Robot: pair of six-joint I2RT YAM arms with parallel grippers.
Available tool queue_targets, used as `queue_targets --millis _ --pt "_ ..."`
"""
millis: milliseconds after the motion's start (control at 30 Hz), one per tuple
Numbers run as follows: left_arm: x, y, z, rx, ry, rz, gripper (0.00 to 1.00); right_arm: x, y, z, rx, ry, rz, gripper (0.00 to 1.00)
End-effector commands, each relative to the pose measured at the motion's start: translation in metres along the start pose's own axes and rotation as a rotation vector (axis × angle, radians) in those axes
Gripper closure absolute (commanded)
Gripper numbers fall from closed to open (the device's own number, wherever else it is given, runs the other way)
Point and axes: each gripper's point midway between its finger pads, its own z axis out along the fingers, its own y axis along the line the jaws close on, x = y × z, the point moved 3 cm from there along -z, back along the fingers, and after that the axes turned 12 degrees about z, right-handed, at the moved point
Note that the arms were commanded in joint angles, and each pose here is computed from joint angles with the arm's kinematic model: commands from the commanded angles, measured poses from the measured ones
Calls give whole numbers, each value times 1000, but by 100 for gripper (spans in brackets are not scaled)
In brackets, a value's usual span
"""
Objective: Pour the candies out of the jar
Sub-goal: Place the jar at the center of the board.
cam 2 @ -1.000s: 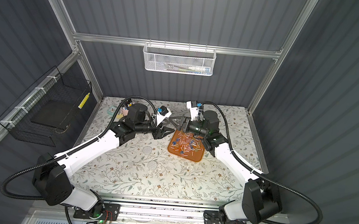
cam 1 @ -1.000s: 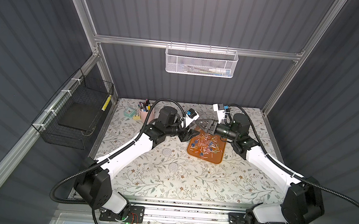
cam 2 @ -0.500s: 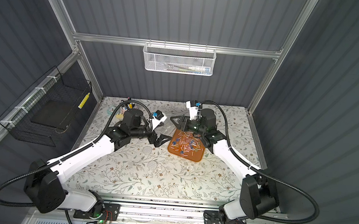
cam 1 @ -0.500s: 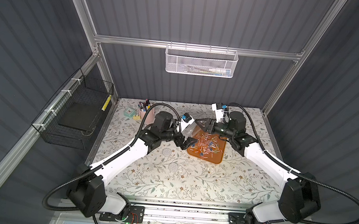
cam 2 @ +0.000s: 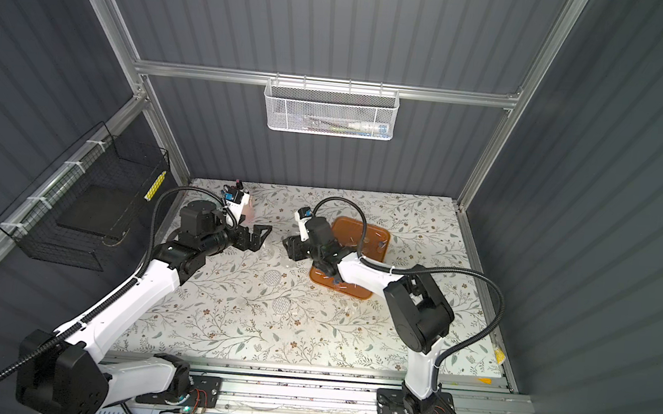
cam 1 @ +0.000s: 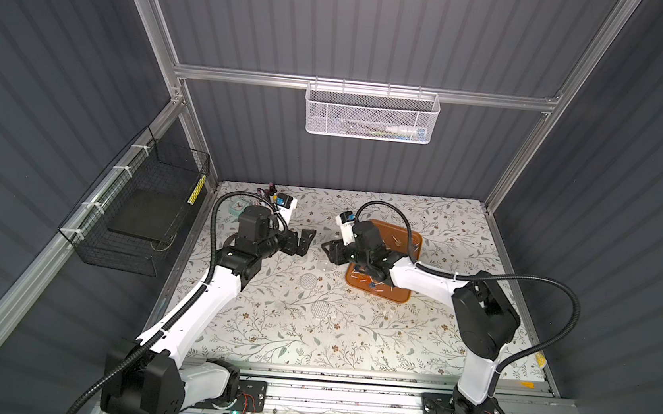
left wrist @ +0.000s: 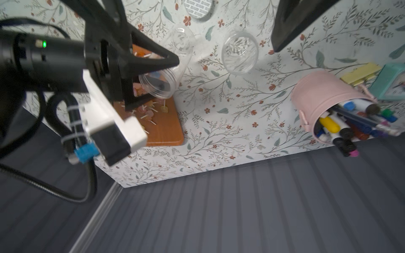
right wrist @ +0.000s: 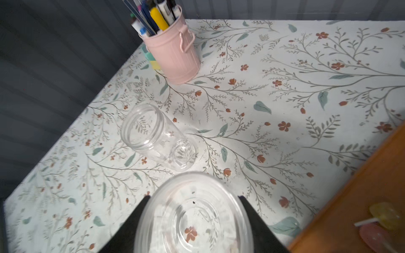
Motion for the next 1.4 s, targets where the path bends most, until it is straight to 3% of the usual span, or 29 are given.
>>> queue_targets --millis 0,133,233,600,900,1200,1367 --pt "-6 9 -4 -21 -44 -61 0 -25 6 7 91 -173 -97 44" --pt "-9 9 -5 -9 -56 -66 0 -19 15 21 146 -244 -204 44" --pt "-10 10 -6 -12 -60 -68 0 -19 11 29 173 -281 -203 44" --pt "-10 12 -5 -20 -58 -73 0 -7 7 44 164 -246 -197 38" --pt "-10 15 -8 -36 -61 -73 0 -12 9 39 170 -253 -183 24" --pt "-2 37 -17 -183 -56 -69 0 -55 28 -32 107 -305 -117 15" --pt "24 64 -18 -363 9 -95 0 -69 -3 -91 153 -282 -52 11"
